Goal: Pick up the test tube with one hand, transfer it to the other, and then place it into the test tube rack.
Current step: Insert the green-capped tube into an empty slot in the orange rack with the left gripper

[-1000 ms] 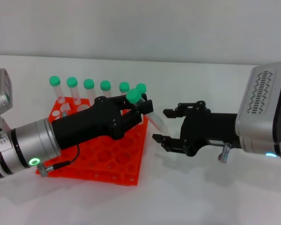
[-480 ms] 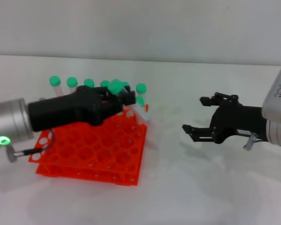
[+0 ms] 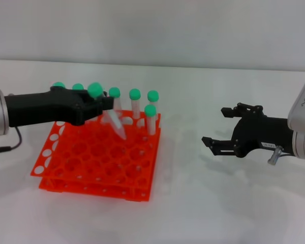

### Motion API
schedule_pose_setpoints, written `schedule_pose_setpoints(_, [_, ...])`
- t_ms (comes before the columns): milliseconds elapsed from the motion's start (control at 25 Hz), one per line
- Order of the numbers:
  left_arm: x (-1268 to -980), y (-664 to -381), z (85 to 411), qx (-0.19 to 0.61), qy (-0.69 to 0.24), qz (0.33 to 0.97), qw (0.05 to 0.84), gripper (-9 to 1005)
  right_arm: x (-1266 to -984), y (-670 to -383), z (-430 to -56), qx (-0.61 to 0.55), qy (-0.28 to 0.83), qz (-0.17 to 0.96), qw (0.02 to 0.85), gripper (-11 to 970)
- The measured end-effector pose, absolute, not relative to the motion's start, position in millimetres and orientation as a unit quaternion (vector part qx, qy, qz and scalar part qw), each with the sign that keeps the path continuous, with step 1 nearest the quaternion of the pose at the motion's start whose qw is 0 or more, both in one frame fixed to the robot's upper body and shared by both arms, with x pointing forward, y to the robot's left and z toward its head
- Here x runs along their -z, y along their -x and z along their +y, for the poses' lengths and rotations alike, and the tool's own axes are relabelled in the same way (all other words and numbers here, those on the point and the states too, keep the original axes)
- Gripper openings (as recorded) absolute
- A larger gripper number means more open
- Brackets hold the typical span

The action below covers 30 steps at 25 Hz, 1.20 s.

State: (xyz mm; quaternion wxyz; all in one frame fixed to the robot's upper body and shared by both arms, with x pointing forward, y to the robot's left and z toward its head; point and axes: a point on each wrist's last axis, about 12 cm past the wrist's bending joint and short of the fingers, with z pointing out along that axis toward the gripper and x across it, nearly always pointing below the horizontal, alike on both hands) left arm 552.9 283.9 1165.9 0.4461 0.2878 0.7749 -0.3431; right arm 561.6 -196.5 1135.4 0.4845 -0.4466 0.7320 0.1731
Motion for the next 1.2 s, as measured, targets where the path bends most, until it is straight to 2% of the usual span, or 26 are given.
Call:
schedule_pose_setpoints(120, [-1166.7,-557.4,284.7,0.303,-0.296,0.787,0.450,211,-1134.6,-561.1,-195.5,-0.174,0.448,0.732,0.483,858])
schedule_pose_setpoints(520, [-1160.1,-571.0,275.3,0.246,-0.313,0.793,0.461,212,-1131.4,-562.2,-193.6,-0.176,0.448,0.734,0.479,858])
schedule_pose_setpoints(840, [-1150.2,-578.2,264.8,0.248,-0.330,0.790,0.454,213,-1130.8,-562.2,-189.2,-0.180,0.451,0.732,0.478,857])
schedule_pose_setpoints(1200, [-1153.1,-583.7,261.1,0.244,-0.334,0.780,0.469,214,-1129.2,-562.8,-185.0,-0.175,0.450,0.731,0.482,858])
